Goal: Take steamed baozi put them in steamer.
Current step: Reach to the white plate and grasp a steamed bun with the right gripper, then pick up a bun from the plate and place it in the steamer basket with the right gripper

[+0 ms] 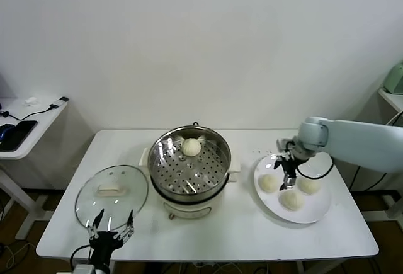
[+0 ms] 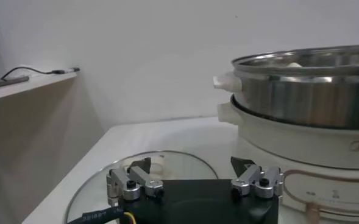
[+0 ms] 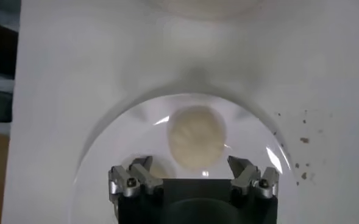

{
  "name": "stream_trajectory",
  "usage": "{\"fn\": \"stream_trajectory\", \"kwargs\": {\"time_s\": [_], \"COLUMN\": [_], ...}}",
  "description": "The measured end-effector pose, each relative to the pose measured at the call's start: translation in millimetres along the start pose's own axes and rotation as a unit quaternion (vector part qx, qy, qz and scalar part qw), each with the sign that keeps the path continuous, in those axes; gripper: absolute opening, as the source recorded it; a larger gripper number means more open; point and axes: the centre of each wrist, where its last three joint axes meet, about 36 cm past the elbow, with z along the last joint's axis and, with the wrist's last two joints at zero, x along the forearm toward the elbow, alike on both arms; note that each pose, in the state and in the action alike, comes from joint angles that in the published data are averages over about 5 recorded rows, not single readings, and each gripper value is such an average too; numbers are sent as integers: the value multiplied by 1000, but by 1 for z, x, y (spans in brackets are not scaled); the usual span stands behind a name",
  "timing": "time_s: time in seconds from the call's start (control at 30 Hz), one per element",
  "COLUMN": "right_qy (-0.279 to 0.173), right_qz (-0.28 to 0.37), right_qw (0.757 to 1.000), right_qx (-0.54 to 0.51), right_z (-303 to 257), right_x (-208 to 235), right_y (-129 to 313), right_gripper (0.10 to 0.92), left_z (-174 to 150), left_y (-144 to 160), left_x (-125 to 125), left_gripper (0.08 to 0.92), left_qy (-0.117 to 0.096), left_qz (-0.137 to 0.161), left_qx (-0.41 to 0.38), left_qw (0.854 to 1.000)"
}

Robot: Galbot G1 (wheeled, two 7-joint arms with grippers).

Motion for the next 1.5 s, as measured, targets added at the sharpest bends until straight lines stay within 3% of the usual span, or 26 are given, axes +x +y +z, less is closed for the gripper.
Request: {"fn": "stream_trajectory", "kwargs": {"time_s": [0.33, 0.7, 0.9, 1.2, 1.5], "right_qy": [3, 10, 8, 1, -47], "right_qz": [4, 2, -2, 9, 43], "right_qw": [1000, 1000, 1000, 1000, 996], "right_qx": [-5, -3, 3, 30, 58], "right_z": [-9, -12, -14, -43, -133], "right_x": [-22, -25, -9, 85, 205], "right_y": [-5, -7, -10, -32, -32], "right_gripper": [812, 602, 561, 560, 560], "left_z": [0, 1, -1, -4, -13], "left_y": [0, -1, -2, -1, -7], "left_x": [0, 2, 3, 5, 0], "left_gripper": [823, 823, 823, 823, 823], "left_qy": [-1, 1, -1, -6, -16], "left_qz": [3, 4, 5, 7, 17], "left_qx": [-1, 0, 0, -4, -4], "left_qw": [1000, 1000, 1000, 1000, 1000]}}
